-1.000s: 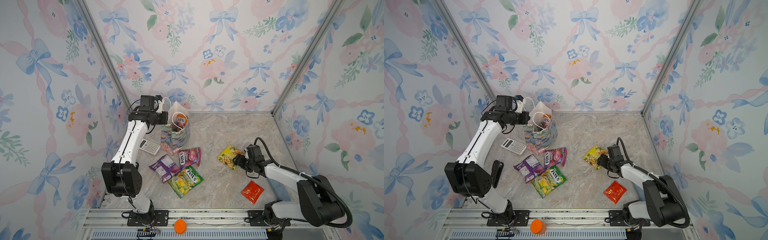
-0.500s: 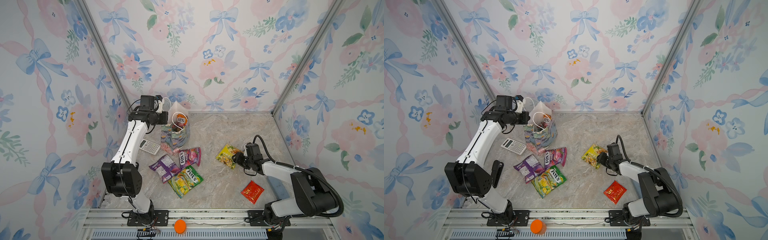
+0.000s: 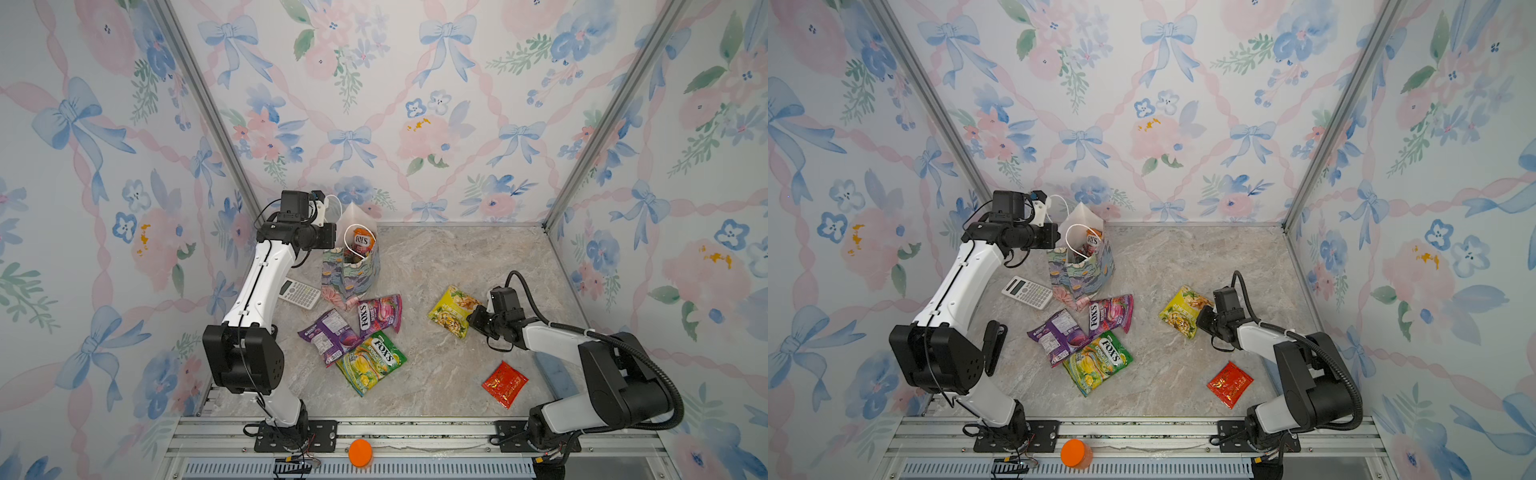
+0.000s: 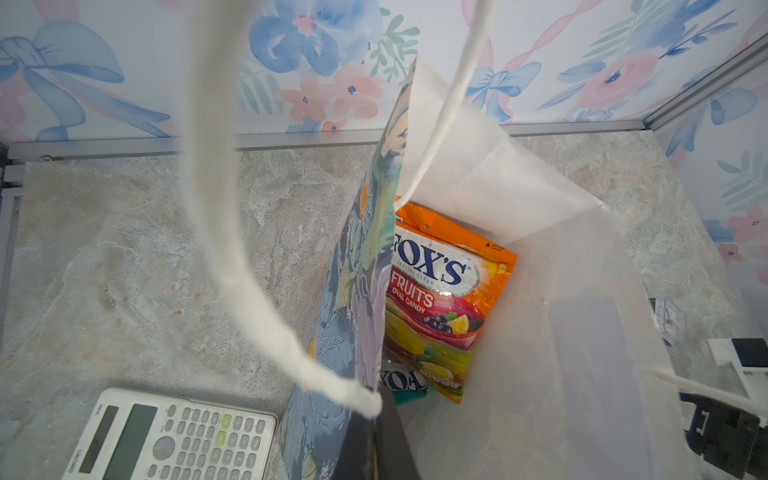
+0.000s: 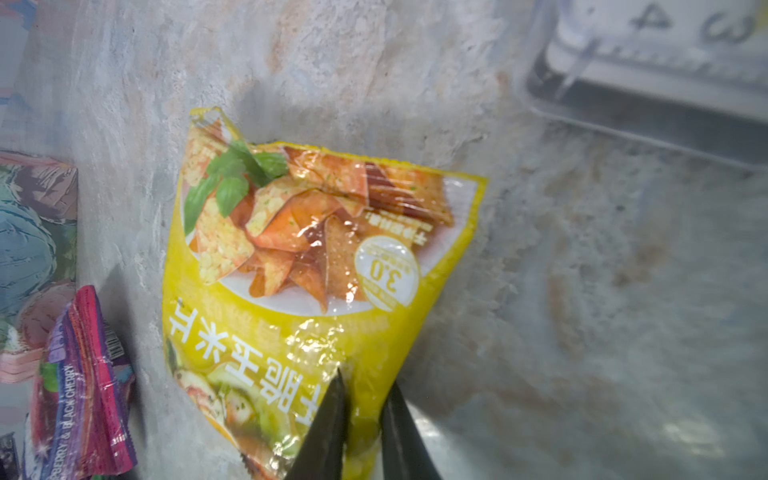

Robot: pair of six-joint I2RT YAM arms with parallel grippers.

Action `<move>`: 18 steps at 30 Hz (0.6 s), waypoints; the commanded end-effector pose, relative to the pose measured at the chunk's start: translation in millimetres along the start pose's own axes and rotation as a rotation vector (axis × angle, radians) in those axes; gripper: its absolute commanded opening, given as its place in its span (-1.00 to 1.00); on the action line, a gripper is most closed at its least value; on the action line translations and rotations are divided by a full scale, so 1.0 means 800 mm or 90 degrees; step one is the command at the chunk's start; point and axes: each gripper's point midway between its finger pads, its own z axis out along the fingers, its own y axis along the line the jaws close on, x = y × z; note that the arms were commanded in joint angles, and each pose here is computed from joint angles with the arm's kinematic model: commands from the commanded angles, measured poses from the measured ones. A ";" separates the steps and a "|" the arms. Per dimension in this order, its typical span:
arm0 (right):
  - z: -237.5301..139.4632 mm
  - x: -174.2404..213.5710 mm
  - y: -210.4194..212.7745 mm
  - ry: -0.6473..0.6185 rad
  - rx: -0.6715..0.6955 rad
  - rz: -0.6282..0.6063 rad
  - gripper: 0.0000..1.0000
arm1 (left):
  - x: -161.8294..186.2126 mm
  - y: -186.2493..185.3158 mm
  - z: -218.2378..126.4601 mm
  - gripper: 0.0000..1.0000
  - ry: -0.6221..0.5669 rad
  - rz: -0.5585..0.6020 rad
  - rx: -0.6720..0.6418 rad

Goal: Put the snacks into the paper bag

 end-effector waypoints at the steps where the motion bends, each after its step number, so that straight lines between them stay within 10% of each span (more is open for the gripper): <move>1: 0.003 0.007 -0.006 0.014 0.001 0.001 -0.72 | 0.012 0.004 0.005 -1.00 0.020 -0.014 -0.003; 18: -0.034 -0.011 0.043 -0.014 -0.067 -0.015 -1.00 | 0.011 0.004 0.003 -1.00 0.018 -0.013 -0.004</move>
